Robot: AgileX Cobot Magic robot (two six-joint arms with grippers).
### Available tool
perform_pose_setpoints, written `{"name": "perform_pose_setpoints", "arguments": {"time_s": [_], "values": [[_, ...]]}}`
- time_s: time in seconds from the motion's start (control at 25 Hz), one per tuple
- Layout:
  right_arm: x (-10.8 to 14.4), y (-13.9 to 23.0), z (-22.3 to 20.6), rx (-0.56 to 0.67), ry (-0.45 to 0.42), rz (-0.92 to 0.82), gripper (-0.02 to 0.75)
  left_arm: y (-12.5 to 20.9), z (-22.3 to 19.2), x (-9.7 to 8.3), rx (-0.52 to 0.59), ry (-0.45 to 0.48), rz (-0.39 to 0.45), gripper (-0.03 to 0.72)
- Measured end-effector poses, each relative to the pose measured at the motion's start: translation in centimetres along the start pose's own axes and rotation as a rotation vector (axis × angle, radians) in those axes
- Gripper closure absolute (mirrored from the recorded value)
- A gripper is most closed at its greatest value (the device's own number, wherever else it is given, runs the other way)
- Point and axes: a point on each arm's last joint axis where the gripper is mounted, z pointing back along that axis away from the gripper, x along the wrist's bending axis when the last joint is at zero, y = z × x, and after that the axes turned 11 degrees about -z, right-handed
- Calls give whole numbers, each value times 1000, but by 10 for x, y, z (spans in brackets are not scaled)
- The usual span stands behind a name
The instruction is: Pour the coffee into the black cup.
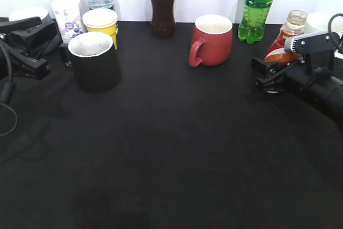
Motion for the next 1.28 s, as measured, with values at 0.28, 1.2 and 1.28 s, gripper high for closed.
{"name": "perform_pose_setpoints", "arguments": {"time_s": [0.28, 1.2, 1.28], "values": [[2, -8, 11, 23, 13, 3, 90, 0, 0, 0, 5, 1, 2, 449], [56, -147, 175, 514, 236, -131, 160, -107, 100, 5, 762, -112, 202, 219], [61, -165, 225, 409, 209, -89, 160, -116, 133, 8, 758, -125, 220, 220]]}}
